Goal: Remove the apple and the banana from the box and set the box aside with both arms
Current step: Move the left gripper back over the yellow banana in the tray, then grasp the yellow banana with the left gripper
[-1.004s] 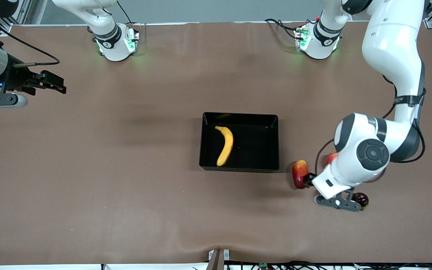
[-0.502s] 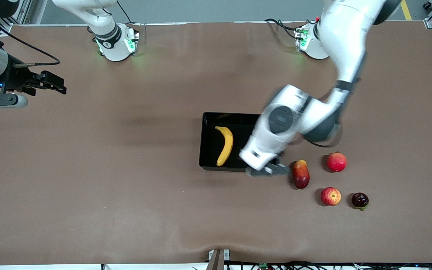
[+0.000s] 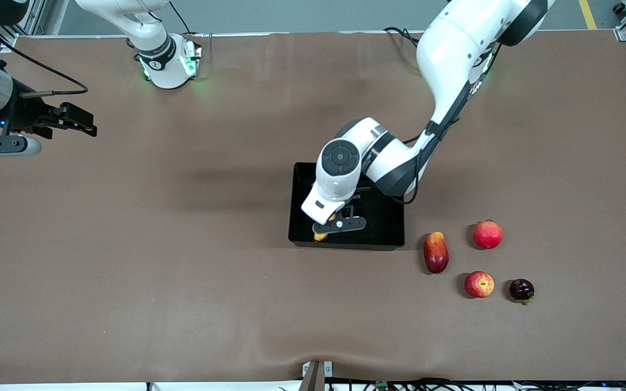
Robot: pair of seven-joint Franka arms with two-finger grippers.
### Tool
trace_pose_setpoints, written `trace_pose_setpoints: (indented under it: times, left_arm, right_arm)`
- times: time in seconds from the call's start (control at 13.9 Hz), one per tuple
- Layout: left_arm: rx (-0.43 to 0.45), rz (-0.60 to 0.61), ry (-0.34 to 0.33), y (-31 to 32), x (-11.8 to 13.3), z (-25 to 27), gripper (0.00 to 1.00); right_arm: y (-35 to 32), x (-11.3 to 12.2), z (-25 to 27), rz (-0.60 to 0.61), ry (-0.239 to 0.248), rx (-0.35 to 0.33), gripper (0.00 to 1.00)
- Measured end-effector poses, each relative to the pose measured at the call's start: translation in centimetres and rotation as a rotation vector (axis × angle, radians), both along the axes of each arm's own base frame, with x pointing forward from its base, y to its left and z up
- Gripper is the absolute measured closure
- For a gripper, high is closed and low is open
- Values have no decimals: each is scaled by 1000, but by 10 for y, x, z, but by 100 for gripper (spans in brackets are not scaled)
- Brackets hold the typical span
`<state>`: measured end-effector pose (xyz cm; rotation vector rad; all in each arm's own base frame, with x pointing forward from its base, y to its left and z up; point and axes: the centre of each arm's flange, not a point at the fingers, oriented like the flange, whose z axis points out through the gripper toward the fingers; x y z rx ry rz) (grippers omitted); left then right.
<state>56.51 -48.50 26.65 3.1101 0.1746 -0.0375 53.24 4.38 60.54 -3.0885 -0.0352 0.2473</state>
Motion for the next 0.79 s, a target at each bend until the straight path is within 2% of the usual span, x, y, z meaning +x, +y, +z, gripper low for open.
trace_pose_setpoints:
  times: [0.29,0.57,0.65,0.79]
  left_arm:
    - [12,54,31,-6,-8,-43,0]
    - [43,39,27,-12,-16,-62,0]
    - [45,38,28,-12,-17,-64,7]
    - [41,38,27,-12,-17,-67,28]
  right_arm:
    - [0,0,0,0,1,0,0]
    - [0,0,0,0,1,0,0]
    - [0,0,0,0,1,0,0]
    - [0,0,0,0,1,0,0]
